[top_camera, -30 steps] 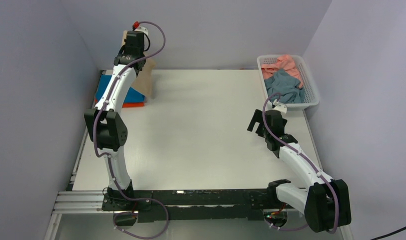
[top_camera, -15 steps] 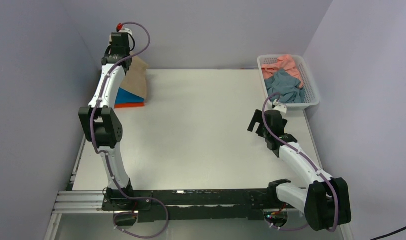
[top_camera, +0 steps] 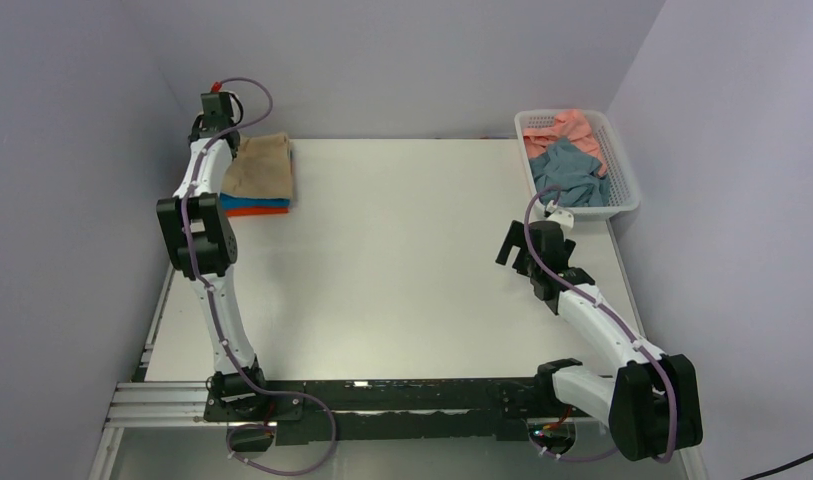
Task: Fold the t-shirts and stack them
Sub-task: Put the neatly folded tshirt into the corner of the board with the left arm, then reset both arms
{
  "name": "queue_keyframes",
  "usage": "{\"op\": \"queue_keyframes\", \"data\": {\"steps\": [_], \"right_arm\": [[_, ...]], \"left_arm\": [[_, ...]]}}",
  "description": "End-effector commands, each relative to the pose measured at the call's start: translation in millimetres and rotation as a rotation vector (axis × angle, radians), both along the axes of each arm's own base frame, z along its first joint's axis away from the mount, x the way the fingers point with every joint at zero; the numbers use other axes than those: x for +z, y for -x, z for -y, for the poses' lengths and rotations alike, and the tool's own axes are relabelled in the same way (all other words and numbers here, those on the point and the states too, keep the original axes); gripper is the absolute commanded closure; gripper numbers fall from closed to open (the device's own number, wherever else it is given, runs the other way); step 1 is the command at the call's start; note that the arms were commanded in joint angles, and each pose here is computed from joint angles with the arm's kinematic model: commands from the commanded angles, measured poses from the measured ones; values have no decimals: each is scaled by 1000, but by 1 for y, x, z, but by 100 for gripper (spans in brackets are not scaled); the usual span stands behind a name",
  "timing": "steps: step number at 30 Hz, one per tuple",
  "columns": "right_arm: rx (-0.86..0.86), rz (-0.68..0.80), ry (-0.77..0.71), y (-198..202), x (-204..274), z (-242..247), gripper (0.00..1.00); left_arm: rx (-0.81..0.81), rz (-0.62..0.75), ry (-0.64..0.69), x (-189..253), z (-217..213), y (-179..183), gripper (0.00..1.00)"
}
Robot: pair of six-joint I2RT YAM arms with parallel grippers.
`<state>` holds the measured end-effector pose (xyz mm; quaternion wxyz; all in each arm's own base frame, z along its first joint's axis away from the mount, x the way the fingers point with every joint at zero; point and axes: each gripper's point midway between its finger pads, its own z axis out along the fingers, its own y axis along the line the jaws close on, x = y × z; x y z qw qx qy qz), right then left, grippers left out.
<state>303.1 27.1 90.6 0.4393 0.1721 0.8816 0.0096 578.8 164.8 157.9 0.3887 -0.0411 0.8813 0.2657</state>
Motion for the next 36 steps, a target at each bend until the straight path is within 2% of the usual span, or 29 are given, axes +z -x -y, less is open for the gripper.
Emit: {"op": "queue_keyframes", "data": {"steps": [1, 3, 4, 5, 8, 12, 20, 22, 25, 29, 33, 36], "right_arm": [[-14, 34, -3, -12, 15, 1, 0], [-16, 32, 0, -12, 16, 1, 0], [-18, 32, 3, -12, 17, 2, 0], [-23, 34, 4, -12, 17, 3, 0], [-31, 51, 1, -11, 21, 4, 0], [-38, 72, -7, -8, 27, 5, 0], [-19, 151, -56, 5, 44, 1, 0], [-17, 181, -77, 7, 50, -1, 0], [-11, 223, -111, 12, 55, -4, 0], [-6, 260, -130, 18, 62, -5, 0], [-34, 290, -122, 23, 65, 2, 0], [-46, 314, -116, 25, 68, 5, 0]], "left_arm": [[-18, 158, -29, 47, -9, -21, 48], [11, 159, -50, 46, -15, -19, 22], [41, 168, -62, 50, -19, -18, 3], [70, 181, -66, 54, -22, -16, 1], [134, 230, -31, 72, -24, -10, 1], [117, 292, 101, 93, -3, 1, 1], [-66, 433, 514, 124, 79, 40, 1], [-105, 495, 579, 146, 98, 59, 1], [-155, 566, 670, 157, 134, 96, 0], [-296, 632, 750, 139, 200, 159, 1], [-326, 592, 776, 99, 241, 221, 1], [-341, 521, 818, 60, 257, 257, 1]]}}
